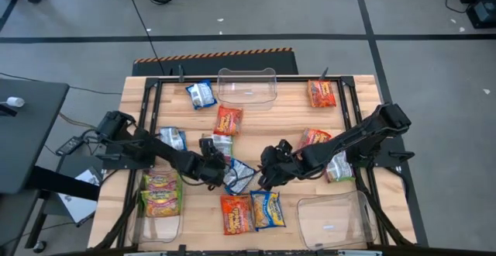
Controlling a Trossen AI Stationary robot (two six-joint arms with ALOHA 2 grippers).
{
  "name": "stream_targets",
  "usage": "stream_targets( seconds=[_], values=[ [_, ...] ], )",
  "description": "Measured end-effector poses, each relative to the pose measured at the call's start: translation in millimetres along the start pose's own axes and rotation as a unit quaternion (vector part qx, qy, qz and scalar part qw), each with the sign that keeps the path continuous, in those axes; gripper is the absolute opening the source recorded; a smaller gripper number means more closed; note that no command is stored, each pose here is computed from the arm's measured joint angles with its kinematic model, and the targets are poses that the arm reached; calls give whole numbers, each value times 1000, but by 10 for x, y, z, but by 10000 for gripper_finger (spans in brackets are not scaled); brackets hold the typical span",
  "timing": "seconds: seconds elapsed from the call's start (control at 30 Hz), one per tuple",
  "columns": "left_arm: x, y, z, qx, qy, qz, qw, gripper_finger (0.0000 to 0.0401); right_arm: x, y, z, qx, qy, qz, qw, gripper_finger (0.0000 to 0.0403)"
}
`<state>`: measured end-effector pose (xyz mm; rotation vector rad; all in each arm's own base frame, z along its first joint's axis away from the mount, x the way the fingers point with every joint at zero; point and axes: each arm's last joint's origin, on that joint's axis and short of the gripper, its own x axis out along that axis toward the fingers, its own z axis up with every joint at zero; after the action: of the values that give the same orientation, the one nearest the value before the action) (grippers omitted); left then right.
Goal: Sort Maruchan noodles
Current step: Put the green noodle pack into the bottom left transparent bin
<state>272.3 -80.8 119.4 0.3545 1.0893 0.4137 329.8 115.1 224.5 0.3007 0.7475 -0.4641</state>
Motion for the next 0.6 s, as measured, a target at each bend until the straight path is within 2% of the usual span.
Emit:
stream_targets(
  seconds=[0.13,0.23,0.27,0.4,0.5,0.6],
  values=[
    [36,51,0,-12,10,4,1000,119,-236,30,-9,-20,7,34,999,169],
    [25,99,20,0,29,-1,1000,35,-459,30,-6,-30,1,53,998,169],
    [5,119,49,2,43,-10,999,20,-532,27,-2,-36,-2,61,997,169],
    [-277,253,268,22,79,-40,996,15,-776,20,28,-57,-23,92,994,169],
    [-679,413,459,46,77,-74,993,14,-858,15,49,-69,-34,104,992,169],
    [-1131,602,614,30,70,-137,988,14,-857,29,53,-70,-38,108,991,169]
  ],
)
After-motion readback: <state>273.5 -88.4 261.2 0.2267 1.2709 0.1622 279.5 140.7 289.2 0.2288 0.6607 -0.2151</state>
